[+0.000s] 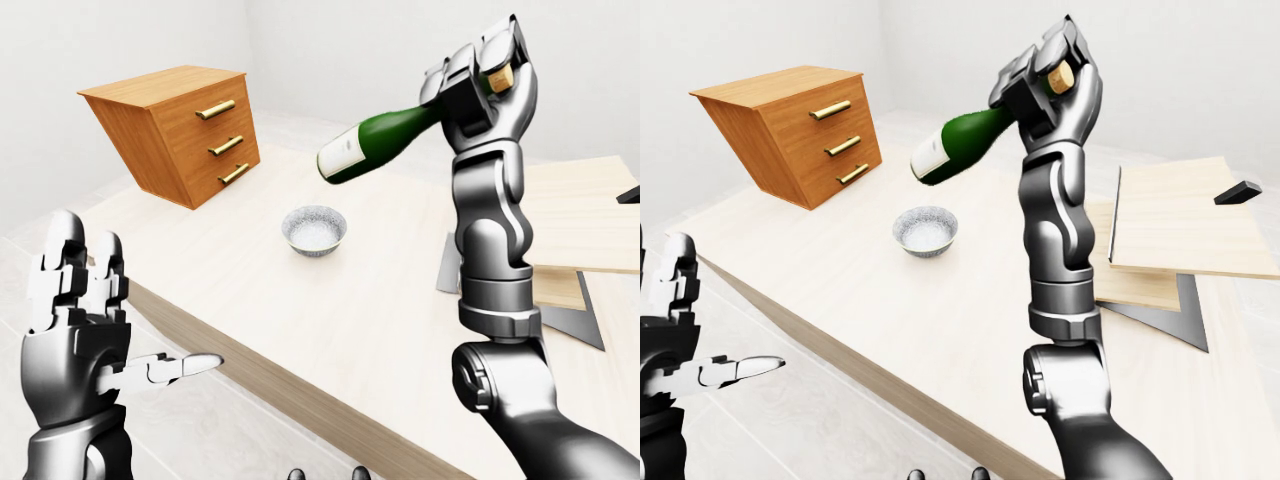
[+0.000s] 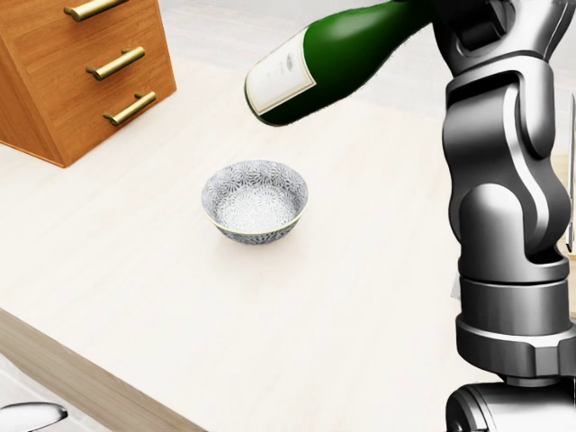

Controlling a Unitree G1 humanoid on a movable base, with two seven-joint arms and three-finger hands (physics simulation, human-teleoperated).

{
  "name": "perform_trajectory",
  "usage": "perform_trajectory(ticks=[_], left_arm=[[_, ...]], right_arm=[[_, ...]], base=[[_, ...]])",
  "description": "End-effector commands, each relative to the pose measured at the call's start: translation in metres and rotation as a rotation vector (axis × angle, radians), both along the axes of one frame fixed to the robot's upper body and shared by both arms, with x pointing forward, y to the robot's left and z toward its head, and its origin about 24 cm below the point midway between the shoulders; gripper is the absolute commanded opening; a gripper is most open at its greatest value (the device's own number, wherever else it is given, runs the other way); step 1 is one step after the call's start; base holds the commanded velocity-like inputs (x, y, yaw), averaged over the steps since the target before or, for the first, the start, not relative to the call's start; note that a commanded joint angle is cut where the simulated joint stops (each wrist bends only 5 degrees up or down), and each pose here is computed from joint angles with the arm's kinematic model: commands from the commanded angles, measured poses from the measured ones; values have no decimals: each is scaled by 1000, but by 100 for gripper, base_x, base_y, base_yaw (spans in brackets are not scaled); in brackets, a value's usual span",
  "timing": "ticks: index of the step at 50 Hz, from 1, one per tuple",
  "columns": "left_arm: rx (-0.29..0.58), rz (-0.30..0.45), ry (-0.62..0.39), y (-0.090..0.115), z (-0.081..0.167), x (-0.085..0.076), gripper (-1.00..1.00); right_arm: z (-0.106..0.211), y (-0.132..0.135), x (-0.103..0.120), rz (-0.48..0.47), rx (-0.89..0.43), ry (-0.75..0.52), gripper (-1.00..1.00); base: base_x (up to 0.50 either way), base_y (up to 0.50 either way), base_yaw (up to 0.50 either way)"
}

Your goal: Put the wine bottle on the wine rack.

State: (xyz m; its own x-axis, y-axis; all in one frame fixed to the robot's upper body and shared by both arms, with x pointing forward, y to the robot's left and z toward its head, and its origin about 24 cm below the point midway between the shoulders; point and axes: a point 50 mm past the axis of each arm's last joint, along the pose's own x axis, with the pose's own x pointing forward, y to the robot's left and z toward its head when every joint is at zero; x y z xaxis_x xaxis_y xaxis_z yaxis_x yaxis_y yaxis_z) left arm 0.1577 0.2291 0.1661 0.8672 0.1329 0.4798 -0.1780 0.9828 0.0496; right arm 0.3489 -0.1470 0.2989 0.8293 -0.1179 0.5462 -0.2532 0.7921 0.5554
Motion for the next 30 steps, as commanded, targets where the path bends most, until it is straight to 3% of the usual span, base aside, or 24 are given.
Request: perform_trajectory(ticks=[1, 16, 30], left_arm=[[7, -4, -17, -3, 4, -1, 100], [7, -8, -14, -4, 3, 0, 100], [3, -13, -3, -5, 1, 1, 100]], right_arm=[[1, -34, -16, -65, 88, -14, -100], [1, -76, -44, -143, 172, -39, -100], [-5, -103, -54, -188, 218, -12, -100]], base=[[0, 0, 0], [0, 0, 0], [0, 0, 0]])
